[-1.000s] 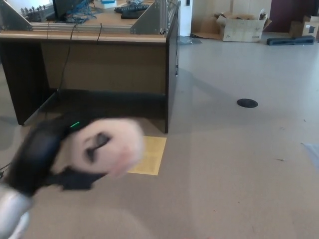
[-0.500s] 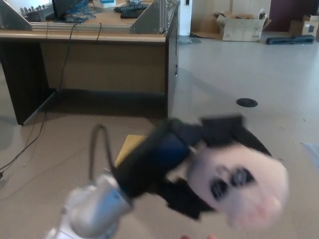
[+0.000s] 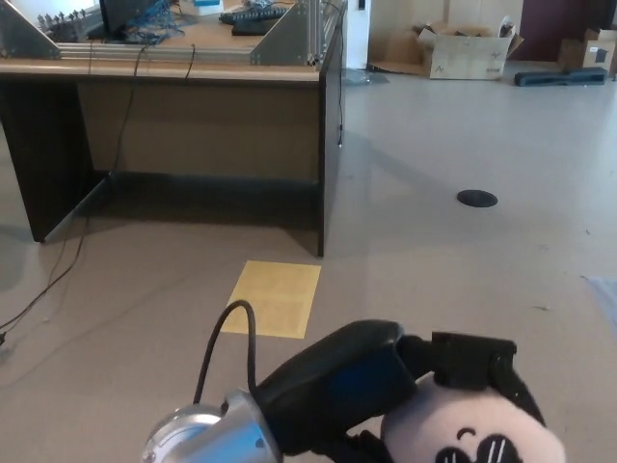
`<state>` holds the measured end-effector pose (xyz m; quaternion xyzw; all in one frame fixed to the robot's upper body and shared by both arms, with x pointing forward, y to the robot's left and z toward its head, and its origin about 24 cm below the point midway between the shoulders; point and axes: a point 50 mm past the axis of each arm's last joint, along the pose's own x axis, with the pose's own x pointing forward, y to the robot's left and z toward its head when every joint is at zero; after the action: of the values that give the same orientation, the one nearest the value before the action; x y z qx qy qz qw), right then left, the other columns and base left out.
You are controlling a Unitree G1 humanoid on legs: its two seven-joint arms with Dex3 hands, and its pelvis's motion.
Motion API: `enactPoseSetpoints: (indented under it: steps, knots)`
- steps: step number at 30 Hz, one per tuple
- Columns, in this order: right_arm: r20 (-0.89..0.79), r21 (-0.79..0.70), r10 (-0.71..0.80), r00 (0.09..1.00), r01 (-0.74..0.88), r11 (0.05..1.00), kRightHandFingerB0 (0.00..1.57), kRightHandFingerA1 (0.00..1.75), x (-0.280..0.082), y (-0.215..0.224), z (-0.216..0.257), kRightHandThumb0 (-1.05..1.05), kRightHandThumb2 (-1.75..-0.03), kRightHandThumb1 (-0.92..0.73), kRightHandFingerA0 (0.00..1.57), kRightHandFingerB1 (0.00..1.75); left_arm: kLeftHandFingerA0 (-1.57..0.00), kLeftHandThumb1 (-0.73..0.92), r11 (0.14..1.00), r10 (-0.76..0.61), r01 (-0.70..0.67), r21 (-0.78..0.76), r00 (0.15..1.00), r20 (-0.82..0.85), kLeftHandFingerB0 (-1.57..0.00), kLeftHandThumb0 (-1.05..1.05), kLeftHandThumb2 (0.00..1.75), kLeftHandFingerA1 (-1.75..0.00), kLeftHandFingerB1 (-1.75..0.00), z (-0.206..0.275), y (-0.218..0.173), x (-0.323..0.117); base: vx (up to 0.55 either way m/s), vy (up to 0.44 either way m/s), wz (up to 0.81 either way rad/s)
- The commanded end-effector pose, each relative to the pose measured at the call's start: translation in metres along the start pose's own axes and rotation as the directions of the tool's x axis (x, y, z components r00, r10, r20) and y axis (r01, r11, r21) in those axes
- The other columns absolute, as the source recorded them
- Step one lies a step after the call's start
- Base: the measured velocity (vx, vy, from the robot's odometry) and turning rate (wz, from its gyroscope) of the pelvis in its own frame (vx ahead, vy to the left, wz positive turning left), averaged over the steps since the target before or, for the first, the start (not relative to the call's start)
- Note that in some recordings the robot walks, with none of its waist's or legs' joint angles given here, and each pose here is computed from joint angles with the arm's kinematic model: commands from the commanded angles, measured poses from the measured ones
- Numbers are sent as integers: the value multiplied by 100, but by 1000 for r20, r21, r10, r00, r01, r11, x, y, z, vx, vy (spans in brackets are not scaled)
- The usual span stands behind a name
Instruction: The robot extends its left hand to pick up an emotional support dumpling from the palm of a person and brings its hand down by its side. Then it extends its arm again to hand the dumpling back to the person.
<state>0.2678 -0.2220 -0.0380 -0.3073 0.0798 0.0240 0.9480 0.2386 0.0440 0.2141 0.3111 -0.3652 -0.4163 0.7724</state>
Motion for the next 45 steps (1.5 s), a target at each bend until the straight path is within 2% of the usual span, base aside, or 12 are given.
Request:
enactPoseSetpoints:
  steps: [1,2,3,5,6,7,8,10,18,31,44,45]
  knots:
    - [15,-1,-13,1000,13,1000,70,62,2,-6,2,-30,-59,-62,88,49,-91,74,1000,-13,11,-27,998,-61,-85,-15,65,-129,-63,-7,-3,-6,0,0,0]
    - [15,-1,-13,1000,13,1000,70,62,2,-6,2,-30,-59,-62,88,49,-91,74,1000,-13,11,-27,998,-61,-85,-15,65,-129,-63,-7,-3,-6,0,0,0]
    - [20,-10,-5,1000,5,1000,69,59,2,-5,2,-32,-60,-64,85,48,-46,46,1000,-4,5,16,996,-84,-37,-47,72,-50,-44,-6,0,-8,0,0,0]
    - [27,-24,8,1000,-8,1000,69,59,4,-5,3,-32,-60,-64,85,48,-46,46,996,16,-5,85,993,-120,-37,-47,72,-50,-44,-6,5,-10,0,0,0]
    - [13,6,24,1000,-24,1000,67,55,4,-6,2,-36,-60,-66,79,47,-10,26,995,-7,22,100,989,-147,-8,-30,87,-51,-49,-4,9,-11,0,0,0]
    - [-2,6,42,999,-42,999,66,52,5,-4,1,-38,-60,-66,77,45,-3,21,993,-23,44,113,984,-179,0,-35,85,-49,-47,-3,12,-13,0,0,0]
    - [-4,-20,41,999,-41,999,68,50,5,-4,0,-31,-60,-64,79,46,-2,46,991,-31,55,121,981,-191,-8,-76,85,-23,-11,-2,14,-14,0,0,0]
    - [-2,-58,27,1000,-27,998,67,49,6,-5,-1,-30,-60,-64,78,45,-2,48,989,-45,72,128,978,-201,-4,-82,87,-14,-2,-1,17,-14,0,0,0]
    - [20,-49,33,999,-32,998,65,50,6,-4,5,-28,-60,-66,74,46,0,45,980,-116,154,123,957,-267,0,-99,70,-12,-1,3,30,-13,0,0,0]
    - [37,-53,9,999,-7,999,67,55,16,-9,14,-30,-60,-65,78,47,0,47,973,-114,163,165,956,-270,0,-99,71,-11,0,6,56,-12,0,0,0]
    - [-14,-42,29,999,-29,999,70,50,12,-3,6,-30,-59,-63,81,46,0,47,978,203,-190,80,959,-200,0,-81,57,-1,0,37,161,-71,0,0,0]
    - [-16,-41,30,999,-30,999,70,53,12,-3,5,-30,-59,-63,84,47,0,43,970,240,-221,103,940,-242,0,-72,80,-2,0,32,167,-86,0,0,0]
